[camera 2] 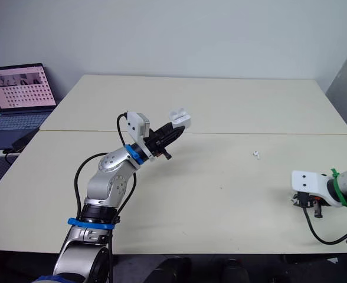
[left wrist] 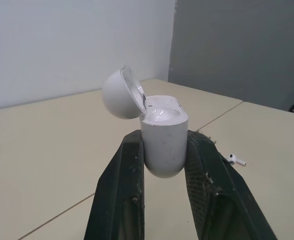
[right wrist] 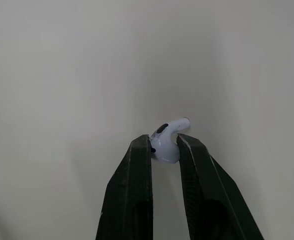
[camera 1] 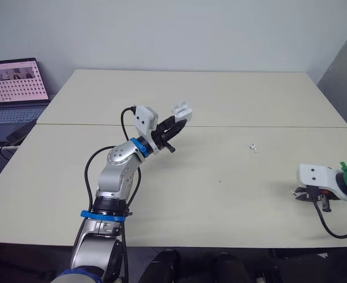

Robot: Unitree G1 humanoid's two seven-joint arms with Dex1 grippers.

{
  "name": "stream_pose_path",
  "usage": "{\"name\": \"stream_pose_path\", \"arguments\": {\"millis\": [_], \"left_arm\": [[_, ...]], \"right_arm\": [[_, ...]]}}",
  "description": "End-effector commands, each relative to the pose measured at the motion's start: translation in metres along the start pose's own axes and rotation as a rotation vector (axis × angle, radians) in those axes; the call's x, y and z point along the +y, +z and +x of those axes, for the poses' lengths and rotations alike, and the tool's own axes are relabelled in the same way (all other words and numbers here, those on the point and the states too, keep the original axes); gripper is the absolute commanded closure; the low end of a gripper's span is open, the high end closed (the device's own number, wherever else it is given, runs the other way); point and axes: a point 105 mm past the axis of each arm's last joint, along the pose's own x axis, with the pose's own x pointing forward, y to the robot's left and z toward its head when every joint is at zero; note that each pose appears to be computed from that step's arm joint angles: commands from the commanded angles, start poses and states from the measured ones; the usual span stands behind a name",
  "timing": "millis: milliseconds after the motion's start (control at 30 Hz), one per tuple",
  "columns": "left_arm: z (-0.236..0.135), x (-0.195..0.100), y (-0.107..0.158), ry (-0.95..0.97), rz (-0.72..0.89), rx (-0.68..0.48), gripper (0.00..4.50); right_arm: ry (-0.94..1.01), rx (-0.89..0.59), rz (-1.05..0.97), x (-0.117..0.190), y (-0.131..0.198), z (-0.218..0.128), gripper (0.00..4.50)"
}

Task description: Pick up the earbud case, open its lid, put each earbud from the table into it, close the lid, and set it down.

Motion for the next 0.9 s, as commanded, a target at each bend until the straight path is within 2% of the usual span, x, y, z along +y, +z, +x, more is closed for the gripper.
{"name": "stream_pose_path", "arguments": {"millis": [33, 200, 367, 567, 900], "left_arm": [[0.003, -0.003, 0.017, -0.015, 0.045, -0.044, 3.77], [0.003, -0.004, 0.018, -0.019, 0.046, -0.042, 3.77], [0.003, -0.004, 0.018, -0.018, 0.046, -0.04, 3.77], [-0.001, -0.003, 0.018, -0.003, 0.045, -0.036, 3.77], [0.003, -0.005, 0.019, -0.019, 0.041, -0.036, 3.77]], "right_arm": [[-0.09, -0.068, -0.032, -0.015, 0.014, -0.01, 4.1], [-0.15, -0.05, 0.079, -0.018, 0.003, -0.009, 4.1], [-0.259, -0.052, 0.286, -0.019, -0.014, -0.008, 4.1], [-0.575, -0.137, 0.678, -0.018, -0.028, -0.018, 4.1], [-0.79, -0.269, 1.031, 0.004, -0.001, -0.004, 4.1]]}}
